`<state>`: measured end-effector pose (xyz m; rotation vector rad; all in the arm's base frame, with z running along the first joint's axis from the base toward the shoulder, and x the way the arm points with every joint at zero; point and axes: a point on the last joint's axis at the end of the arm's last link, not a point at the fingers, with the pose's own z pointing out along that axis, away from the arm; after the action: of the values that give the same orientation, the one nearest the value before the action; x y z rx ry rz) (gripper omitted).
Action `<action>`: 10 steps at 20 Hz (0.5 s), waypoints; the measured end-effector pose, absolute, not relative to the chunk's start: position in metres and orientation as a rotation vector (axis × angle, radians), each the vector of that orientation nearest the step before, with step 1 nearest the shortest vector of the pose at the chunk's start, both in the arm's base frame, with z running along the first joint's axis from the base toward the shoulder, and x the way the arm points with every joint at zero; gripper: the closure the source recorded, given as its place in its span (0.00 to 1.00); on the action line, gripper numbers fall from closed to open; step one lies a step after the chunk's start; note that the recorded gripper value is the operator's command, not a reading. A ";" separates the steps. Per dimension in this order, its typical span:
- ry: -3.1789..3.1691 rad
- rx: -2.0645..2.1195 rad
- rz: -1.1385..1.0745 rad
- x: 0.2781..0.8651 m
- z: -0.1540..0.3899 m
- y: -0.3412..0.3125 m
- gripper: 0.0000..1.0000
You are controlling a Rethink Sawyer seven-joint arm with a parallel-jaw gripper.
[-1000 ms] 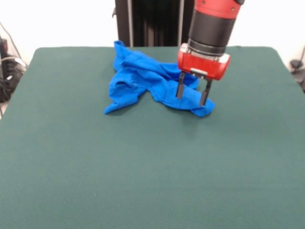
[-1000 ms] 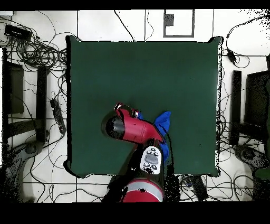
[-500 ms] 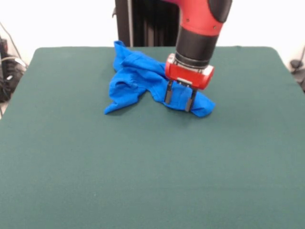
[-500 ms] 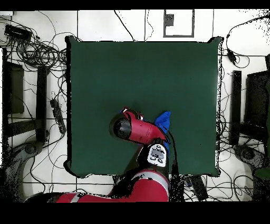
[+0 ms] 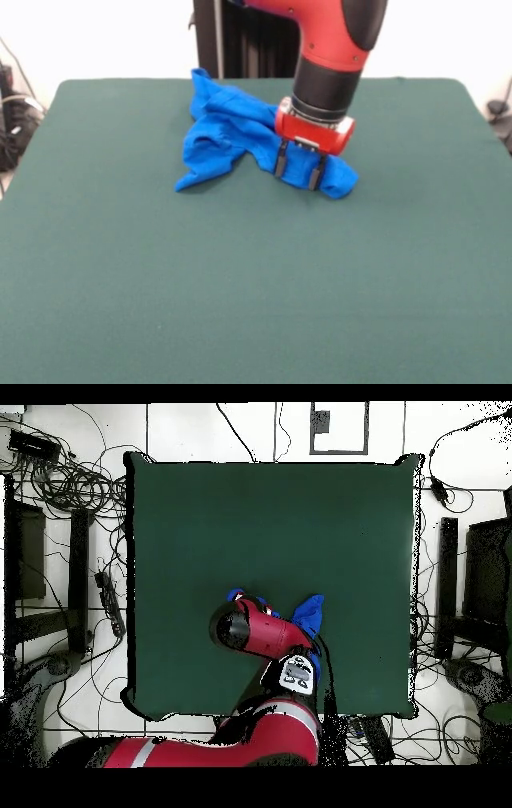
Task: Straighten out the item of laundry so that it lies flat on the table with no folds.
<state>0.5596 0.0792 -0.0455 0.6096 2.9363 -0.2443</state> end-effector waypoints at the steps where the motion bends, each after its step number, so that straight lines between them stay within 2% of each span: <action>1: 2.936 0.612 -0.244 0.560 -0.045 0.079 0.00; 10: 2.943 0.675 -0.231 0.553 -0.044 0.067 0.00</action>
<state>0.5535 0.0667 -0.0440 0.6754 2.9435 -0.2305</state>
